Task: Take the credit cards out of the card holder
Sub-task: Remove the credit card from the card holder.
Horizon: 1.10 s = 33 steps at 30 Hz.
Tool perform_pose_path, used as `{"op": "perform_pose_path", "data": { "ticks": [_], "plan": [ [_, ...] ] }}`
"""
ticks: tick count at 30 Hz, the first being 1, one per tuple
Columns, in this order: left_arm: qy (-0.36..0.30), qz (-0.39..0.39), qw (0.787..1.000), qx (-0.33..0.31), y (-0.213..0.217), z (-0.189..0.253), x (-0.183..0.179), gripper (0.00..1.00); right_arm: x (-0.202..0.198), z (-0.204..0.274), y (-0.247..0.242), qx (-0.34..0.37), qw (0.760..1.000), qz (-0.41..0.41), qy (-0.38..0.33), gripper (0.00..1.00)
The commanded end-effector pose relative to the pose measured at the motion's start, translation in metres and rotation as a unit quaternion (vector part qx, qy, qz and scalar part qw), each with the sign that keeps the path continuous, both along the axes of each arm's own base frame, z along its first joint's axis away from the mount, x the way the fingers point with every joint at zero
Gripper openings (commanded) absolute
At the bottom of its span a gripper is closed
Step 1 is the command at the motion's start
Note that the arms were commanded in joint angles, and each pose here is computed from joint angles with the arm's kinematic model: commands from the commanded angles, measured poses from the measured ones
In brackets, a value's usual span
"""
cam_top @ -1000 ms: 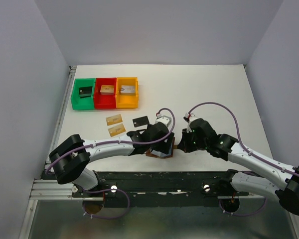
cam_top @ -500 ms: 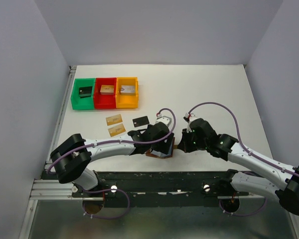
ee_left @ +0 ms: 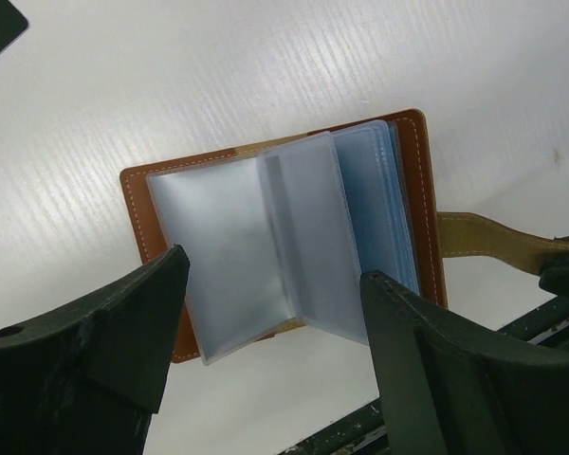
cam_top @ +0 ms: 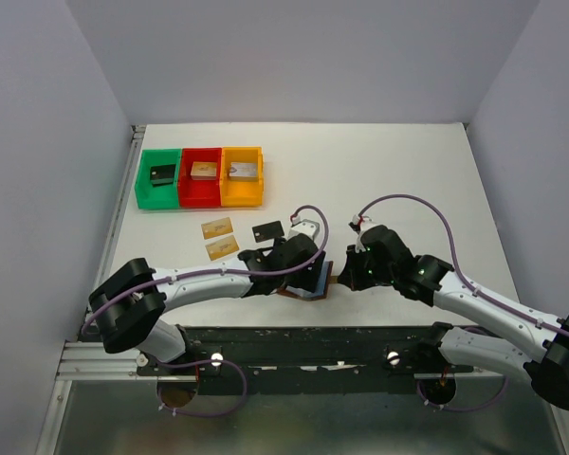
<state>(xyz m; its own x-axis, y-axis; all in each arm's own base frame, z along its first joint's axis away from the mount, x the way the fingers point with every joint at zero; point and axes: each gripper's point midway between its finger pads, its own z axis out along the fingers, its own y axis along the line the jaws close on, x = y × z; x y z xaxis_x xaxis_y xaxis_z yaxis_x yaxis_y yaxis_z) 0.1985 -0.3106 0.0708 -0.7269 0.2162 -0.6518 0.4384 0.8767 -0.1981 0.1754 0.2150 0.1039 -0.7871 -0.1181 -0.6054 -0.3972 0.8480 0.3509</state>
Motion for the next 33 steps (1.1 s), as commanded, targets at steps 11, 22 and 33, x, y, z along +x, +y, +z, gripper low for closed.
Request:
{"op": "perform_pose_path", "data": {
  "ticks": [11, 22, 33],
  "plan": [
    [-0.008, 0.094, 0.995, 0.023, 0.06, -0.008, 0.0, 0.86, 0.0, 0.0, -0.005, -0.012, 1.0, 0.001, -0.005, 0.0],
    [-0.005, 0.144, 0.989, -0.019, 0.095, -0.004, 0.008, 0.84, 0.01, -0.002, -0.025, -0.065, 0.997, -0.039, -0.014, 0.23],
    [-0.051, 0.083, 0.984, -0.152, 0.063, 0.056, 0.014, 0.74, 0.02, 0.049, -0.009, -0.015, 0.998, -0.03, -0.058, 0.52]
  ]
}}
